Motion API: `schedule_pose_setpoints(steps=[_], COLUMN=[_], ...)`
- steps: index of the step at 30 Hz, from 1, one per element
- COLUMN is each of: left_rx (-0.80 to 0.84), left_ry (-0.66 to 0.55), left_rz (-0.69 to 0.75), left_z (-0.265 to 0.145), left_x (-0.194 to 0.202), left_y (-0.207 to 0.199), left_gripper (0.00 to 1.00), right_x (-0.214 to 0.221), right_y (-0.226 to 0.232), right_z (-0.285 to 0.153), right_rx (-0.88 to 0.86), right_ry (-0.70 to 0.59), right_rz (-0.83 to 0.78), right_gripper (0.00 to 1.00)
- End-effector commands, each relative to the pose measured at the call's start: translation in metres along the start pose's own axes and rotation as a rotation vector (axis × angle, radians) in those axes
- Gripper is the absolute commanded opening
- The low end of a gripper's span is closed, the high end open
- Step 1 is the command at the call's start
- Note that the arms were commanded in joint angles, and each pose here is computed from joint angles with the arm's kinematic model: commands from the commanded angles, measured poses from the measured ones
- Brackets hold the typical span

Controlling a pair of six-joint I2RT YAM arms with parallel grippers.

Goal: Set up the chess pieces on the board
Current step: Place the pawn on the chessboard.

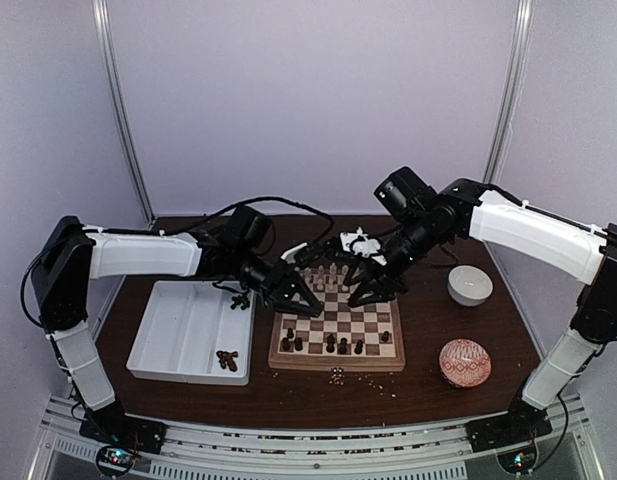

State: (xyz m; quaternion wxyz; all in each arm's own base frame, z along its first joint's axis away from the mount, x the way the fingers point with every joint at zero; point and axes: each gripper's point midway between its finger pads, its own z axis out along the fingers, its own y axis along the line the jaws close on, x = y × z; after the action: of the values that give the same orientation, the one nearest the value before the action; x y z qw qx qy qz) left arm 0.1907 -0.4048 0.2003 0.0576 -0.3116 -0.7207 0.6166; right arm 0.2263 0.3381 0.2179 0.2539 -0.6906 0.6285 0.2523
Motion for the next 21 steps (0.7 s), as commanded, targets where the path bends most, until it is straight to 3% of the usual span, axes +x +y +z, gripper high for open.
schedule_pose_setpoints(steps=[1,3,11,14,21], left_rx=[0.076,0.031,-0.510,-0.589,-0.828], left_ry=[0.015,-0.009,-0.248,-0.333,-0.399], left_rz=[0.141,0.184,0.416,0.479,0.592], left_z=[0.001,0.000,-0.024,-0.030,-0.047], left_x=[-0.011,-0.019,-0.083,-0.091,-0.086], left_y=[-0.028,-0.024,0.048,0.069,0.125], left_gripper=[0.07,0.07,0.07,0.07,0.09], right_x=[-0.031,-0.031,-0.004,0.004,0.031], right_y=[0.006,0.006,-0.009,-0.012,-0.008], right_z=[-0.010,-0.011,-0.025,-0.029,-0.033], right_rx=[-0.038,-0.039,0.020,0.019,0.038], right_ry=[-0.100,-0.099,-0.091,-0.101,-0.075], right_rz=[-0.058,-0.053,0.075,0.132,0.210], right_gripper=[0.49,0.49,0.49,0.49,0.49])
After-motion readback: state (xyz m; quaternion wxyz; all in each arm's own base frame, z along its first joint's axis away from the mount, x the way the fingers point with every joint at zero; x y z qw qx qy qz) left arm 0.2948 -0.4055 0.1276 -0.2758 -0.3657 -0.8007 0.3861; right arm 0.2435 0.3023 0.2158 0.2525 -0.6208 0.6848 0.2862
